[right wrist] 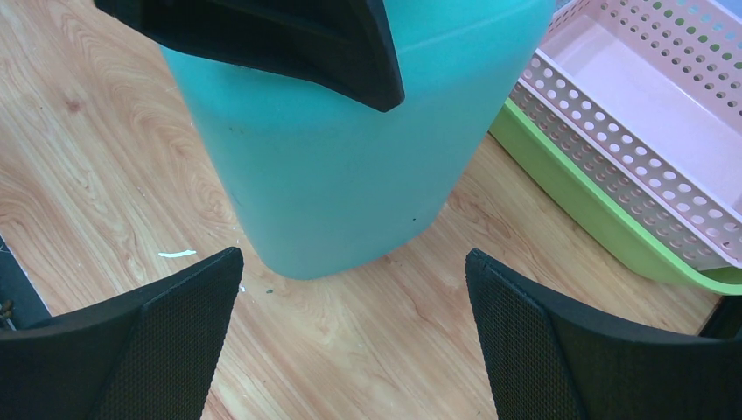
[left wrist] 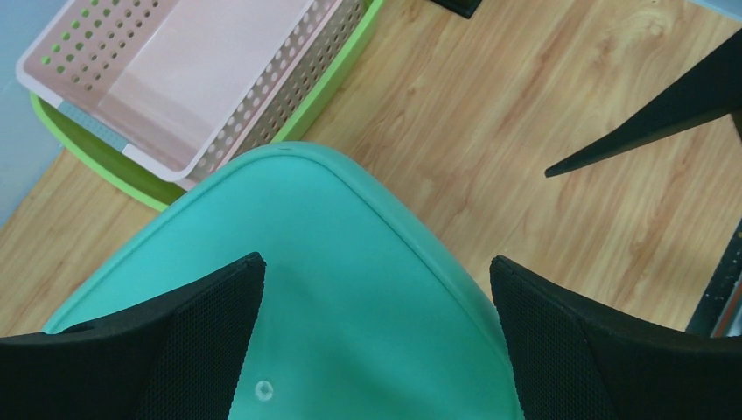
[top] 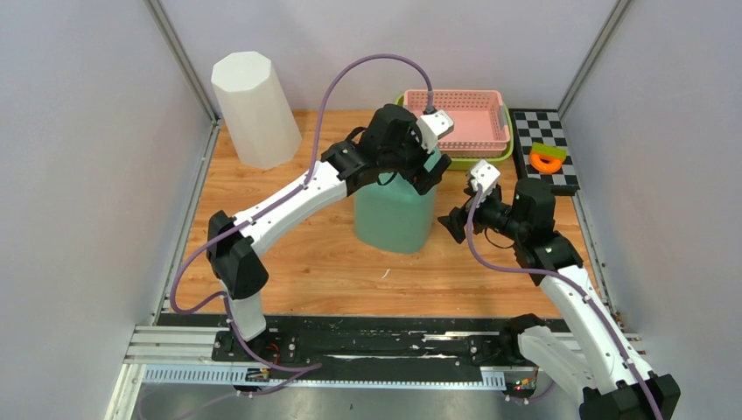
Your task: Turn the large container upside down
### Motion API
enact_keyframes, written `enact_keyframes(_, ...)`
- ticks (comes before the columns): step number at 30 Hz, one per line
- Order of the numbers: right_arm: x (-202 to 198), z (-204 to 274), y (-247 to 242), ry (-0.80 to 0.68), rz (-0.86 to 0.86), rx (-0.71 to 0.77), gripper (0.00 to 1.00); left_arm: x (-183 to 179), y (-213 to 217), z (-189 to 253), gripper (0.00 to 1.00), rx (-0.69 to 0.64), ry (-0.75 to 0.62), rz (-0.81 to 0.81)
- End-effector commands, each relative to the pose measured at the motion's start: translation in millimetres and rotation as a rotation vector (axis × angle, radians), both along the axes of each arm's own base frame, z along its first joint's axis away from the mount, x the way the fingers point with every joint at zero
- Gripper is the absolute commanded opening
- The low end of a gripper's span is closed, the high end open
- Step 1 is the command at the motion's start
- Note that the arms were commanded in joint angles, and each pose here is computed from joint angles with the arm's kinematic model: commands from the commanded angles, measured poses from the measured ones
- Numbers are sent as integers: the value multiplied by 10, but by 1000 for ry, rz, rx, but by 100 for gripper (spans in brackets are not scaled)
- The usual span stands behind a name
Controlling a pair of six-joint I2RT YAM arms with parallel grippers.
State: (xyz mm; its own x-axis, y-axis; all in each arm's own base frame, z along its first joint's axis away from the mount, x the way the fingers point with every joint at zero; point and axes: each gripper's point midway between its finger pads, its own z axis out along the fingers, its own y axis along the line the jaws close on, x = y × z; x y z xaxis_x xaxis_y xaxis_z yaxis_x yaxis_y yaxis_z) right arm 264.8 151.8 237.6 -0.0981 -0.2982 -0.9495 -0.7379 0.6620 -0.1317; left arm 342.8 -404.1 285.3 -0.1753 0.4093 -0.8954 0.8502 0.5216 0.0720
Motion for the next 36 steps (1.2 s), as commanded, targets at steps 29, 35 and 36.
enact_keyframes(29, 13, -34, -51, 15, -23, 11, 100, 185, 568, -86, 100, 67, -65, 321)
enact_keyframes(35, 10, -30, -55, 16, -24, 12, 100, 237, 700, -54, 100, 52, -72, 381)
enact_keyframes(36, 11, -22, -56, 14, -24, 13, 100, 251, 727, -49, 100, 46, -69, 391)
